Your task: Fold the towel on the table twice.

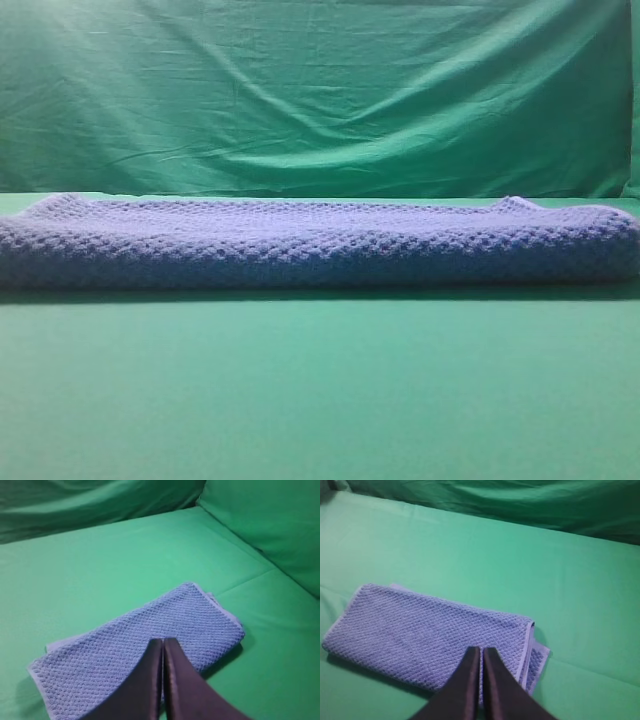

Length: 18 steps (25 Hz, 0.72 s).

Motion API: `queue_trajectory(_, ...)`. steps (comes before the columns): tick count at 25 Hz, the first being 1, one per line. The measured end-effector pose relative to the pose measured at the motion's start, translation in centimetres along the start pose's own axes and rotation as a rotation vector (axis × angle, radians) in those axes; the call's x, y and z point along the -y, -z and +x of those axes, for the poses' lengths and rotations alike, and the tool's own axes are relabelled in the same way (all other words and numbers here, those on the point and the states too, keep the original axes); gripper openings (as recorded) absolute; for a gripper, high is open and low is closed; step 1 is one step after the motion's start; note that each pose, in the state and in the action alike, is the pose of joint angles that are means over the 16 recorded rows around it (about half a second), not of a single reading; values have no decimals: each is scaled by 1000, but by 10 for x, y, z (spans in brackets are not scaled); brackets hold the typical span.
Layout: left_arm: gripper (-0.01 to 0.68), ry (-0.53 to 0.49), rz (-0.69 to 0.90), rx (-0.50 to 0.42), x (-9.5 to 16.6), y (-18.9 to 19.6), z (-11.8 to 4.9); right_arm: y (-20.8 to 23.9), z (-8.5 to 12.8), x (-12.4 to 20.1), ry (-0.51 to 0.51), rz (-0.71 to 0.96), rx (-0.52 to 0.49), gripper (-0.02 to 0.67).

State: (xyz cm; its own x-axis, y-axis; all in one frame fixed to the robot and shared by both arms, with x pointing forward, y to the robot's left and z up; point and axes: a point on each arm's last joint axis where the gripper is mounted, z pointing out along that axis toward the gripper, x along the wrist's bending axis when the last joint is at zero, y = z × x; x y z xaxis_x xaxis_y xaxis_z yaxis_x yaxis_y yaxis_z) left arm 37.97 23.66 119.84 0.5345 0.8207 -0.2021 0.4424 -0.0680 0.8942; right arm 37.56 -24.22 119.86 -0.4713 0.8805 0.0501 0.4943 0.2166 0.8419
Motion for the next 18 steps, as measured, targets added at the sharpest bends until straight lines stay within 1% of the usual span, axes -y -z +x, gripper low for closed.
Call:
queue_trajectory(4, 0, -31, -50, -29, 21, 32, -13, 25, 7, 18, 12, -52, 8, 0)
queue_trajectory(8, 0, -55, -83, -74, 47, 54, -19, 40, 12, 39, 18, -98, 19, 0)
queue_trajectory(13, 0, -73, -113, -137, 80, 67, -19, 49, 15, 66, 25, -152, 36, 0)
queue_trajectory(18, 0, -84, -143, -185, 113, 67, -14, 52, 17, 91, 31, -215, 54, 0)
